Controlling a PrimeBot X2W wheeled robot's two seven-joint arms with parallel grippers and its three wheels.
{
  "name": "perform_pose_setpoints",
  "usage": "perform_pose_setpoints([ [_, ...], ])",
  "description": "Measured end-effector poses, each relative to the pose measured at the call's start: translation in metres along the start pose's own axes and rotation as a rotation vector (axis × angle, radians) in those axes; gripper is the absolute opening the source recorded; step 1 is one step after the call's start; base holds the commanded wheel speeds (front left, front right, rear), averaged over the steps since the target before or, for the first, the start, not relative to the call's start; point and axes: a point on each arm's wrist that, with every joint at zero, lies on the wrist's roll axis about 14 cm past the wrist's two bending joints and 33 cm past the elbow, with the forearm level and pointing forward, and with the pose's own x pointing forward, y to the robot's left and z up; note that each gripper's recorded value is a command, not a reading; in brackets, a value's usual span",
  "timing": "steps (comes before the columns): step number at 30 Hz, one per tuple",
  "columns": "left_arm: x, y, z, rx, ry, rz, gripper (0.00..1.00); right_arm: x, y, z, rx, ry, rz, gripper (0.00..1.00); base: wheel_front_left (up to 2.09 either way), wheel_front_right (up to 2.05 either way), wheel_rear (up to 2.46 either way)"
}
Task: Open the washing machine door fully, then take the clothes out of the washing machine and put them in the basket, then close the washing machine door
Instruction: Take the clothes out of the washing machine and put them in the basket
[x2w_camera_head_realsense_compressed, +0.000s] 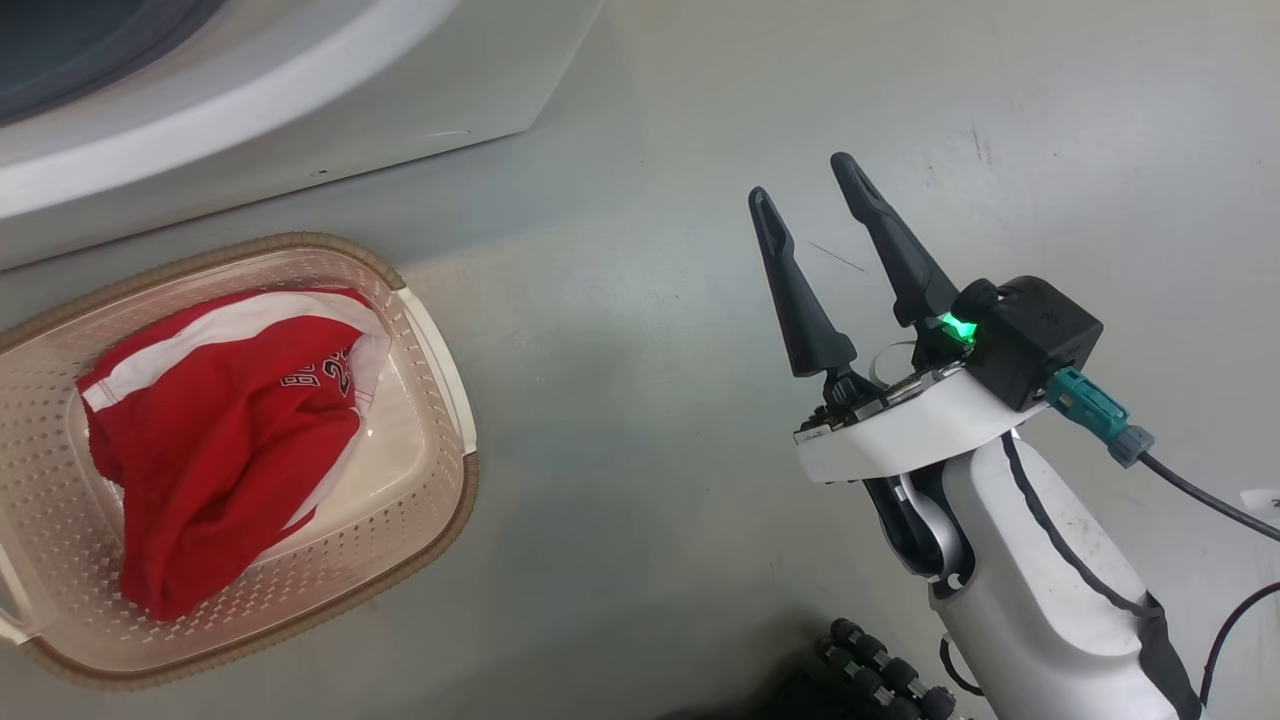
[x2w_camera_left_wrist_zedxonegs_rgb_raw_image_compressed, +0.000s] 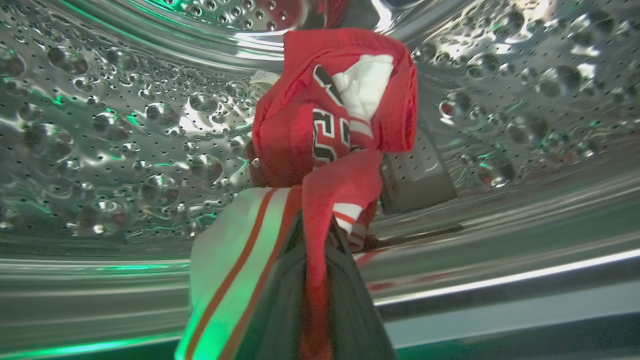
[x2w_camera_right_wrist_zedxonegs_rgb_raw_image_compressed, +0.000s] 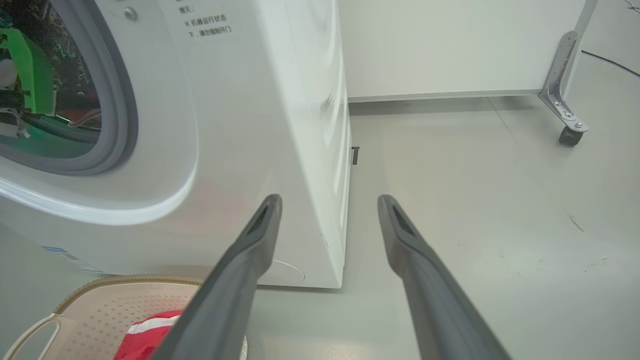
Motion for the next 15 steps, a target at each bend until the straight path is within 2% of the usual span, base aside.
perform_pose_setpoints([
  [8, -0.010, -0.020, 0.023, -0.191, -0.132, -0.053, 0.00, 0.004, 0.004, 0.005, -0.008, -0.013, 0.015, 1.00, 0.00, 0.00, 0.00],
  [15, -0.027, -0.027, 0.033, -0.286, -0.257, -0.067, 0.00, 0.004, 0.011, 0.010, -0.026, -0.027, 0.035, 1.00, 0.00, 0.00, 0.00],
])
